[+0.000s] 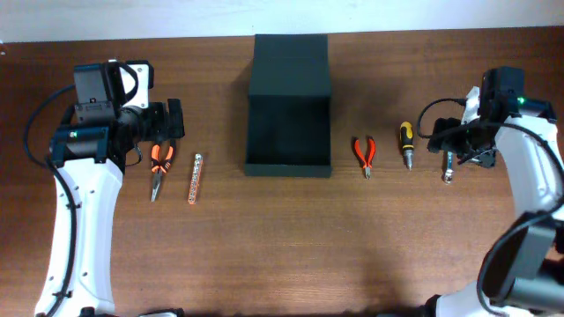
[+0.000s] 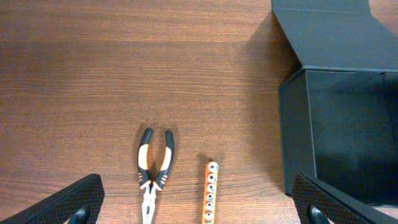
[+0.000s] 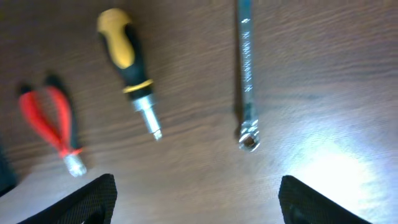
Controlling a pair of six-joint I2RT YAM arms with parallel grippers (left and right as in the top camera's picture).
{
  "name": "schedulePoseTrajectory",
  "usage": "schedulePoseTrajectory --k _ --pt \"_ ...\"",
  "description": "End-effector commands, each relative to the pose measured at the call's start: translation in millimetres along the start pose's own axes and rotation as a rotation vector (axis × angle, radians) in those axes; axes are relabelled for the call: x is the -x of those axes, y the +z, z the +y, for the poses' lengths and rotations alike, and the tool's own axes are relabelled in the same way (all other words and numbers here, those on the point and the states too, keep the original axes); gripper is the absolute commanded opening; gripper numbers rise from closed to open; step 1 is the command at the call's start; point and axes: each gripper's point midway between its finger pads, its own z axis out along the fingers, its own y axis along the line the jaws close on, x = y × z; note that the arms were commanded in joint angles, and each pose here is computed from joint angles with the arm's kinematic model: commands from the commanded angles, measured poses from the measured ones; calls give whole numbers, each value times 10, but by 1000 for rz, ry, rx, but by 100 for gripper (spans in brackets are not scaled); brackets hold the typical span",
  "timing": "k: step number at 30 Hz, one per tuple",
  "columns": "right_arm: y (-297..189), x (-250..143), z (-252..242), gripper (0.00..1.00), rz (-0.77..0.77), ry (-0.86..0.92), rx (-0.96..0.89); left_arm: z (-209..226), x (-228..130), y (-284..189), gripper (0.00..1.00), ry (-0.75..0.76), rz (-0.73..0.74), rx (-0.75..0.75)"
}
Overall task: Pack container
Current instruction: 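Raise both arms and move the right gripper over the chrome wrench, then lower the right gripper and grasp the chrome wrench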
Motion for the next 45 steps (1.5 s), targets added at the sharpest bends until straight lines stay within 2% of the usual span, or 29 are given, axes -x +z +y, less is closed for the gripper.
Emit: schedulePoseTrajectory --k 1,7,10,21,31,34,39,45 --pt "77 75 -182 83 -3 -57 -62 37 69 -27 99 14 -16 15" --pt "259 142 -415 80 5 -45 -98 37 69 -27 99 14 -16 15" --pt "376 140 -360 76 22 -64 -37 38 69 -27 99 14 -16 15" --pt "797 139 -248 75 69 -53 49 38 69 -27 99 14 -16 15" --pt "969 171 -327 64 70 -51 11 34 69 -27 99 15 -16 14" --pt "1028 105 -371 58 102 -50 -10 35 69 -27 99 15 -16 15" --pt "1094 60 -400 56 125 -49 -24 34 69 -27 99 15 -16 14" --pt "1078 -24 -478 46 161 -50 -69 34 69 -27 99 15 -16 14"
